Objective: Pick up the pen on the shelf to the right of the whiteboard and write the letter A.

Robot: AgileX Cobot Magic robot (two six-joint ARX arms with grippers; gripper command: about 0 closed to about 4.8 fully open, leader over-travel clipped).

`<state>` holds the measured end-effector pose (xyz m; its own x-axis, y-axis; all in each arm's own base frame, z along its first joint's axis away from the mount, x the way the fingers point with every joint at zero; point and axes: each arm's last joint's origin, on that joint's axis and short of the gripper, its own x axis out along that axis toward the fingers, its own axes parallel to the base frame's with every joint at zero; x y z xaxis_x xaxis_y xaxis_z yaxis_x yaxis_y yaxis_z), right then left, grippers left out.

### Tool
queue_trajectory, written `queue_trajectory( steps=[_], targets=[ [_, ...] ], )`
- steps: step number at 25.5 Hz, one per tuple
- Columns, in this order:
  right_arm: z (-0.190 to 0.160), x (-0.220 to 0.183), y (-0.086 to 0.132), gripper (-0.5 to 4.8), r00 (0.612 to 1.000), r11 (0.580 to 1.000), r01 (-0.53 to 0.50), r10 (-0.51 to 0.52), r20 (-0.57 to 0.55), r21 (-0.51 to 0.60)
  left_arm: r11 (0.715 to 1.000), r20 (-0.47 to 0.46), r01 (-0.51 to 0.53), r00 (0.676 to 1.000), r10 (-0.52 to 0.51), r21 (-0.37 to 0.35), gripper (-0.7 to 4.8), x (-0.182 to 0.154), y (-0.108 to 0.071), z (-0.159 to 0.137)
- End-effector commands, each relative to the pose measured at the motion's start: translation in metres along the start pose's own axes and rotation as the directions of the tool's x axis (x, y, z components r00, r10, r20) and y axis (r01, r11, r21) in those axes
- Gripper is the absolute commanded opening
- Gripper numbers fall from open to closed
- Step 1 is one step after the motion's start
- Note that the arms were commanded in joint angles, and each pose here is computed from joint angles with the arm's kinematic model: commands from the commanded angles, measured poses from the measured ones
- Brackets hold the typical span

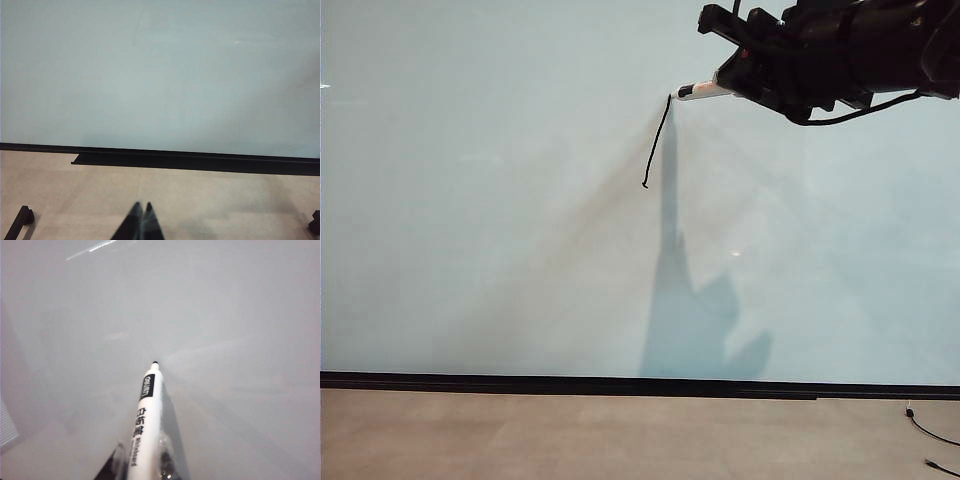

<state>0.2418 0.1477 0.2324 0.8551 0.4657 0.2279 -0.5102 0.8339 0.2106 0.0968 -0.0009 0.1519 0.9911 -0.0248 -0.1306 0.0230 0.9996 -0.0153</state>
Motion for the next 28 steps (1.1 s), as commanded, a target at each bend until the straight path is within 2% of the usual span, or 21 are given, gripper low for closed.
queue_trajectory(
  steps=[1,28],
  targets=[
    [0.002,0.001,0.000,-0.03,1.000,1.000,0.024,-0.024,0.011,0.008,1.000,0.008,0.003,1.000,-0.003,0.005,-0.04,0.000,0.000,0.001],
    [-0.012,-0.008,-0.006,-0.03,0.991,0.993,0.121,-0.120,-0.063,0.017,1.000,0.008,0.003,1.000,-0.003,0.005,-0.05,0.000,0.000,0.001]
  ],
)
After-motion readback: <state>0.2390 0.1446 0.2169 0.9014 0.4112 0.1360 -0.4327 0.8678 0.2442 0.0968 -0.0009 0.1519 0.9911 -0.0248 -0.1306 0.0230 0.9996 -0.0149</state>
